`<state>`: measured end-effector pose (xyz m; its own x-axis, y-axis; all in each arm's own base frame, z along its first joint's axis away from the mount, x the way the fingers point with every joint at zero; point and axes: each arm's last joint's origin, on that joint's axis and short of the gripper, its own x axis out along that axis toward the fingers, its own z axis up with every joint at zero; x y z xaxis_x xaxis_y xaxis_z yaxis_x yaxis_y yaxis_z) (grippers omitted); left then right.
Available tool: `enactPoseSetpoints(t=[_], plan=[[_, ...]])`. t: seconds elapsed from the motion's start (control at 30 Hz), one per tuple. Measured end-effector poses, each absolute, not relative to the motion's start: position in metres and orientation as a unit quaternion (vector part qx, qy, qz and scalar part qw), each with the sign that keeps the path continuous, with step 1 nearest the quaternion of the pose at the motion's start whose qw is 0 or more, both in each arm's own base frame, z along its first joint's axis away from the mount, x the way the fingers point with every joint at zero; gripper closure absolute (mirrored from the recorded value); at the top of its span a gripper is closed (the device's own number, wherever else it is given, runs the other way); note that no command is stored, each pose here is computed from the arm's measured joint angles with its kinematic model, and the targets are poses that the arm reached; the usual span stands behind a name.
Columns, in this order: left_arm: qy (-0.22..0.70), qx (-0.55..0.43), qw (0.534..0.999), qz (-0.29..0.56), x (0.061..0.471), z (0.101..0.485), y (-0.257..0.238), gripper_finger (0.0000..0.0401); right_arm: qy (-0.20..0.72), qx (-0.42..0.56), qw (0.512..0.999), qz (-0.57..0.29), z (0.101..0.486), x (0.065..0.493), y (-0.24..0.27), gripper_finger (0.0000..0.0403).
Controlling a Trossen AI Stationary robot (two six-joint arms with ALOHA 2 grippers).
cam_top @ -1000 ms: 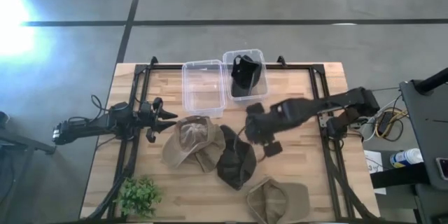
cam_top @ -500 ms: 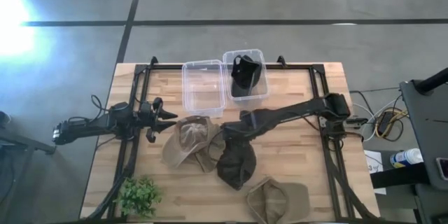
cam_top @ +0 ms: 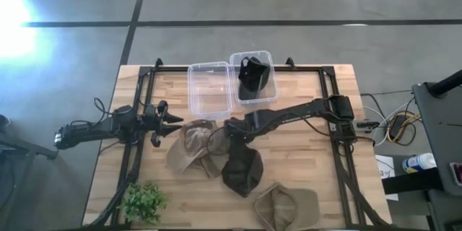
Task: Pick & Place hat
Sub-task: Put the black cap into the right transparent bin
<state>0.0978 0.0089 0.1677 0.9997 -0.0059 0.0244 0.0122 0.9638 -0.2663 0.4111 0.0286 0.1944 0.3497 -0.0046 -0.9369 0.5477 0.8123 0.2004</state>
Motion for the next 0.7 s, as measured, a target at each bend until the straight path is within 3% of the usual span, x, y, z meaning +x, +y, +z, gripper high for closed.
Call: enactPoseSetpoints(t=[0.17,0.4,0.57,0.7], plan=[[-0.012,-0.134,0.991,-0.005,0.098,0.168,0.009,0.0266,0.529,0.300,0.778,-0.158,0.191,0.415,0.025,0.0296],[-0.012,-0.134,0.991,-0.004,0.098,0.168,0.009,0.0266,0.547,0.315,0.759,-0.157,0.179,0.408,0.025,0.0380],[-0.012,-0.134,0.991,-0.005,0.098,0.168,0.009,0.0266,0.541,0.301,0.768,-0.163,0.186,0.404,0.025,0.0389],[-0.012,-0.134,0.991,-0.005,0.098,0.168,0.009,0.0266,0.502,0.271,0.797,-0.199,0.229,0.388,0.020,0.0390]])
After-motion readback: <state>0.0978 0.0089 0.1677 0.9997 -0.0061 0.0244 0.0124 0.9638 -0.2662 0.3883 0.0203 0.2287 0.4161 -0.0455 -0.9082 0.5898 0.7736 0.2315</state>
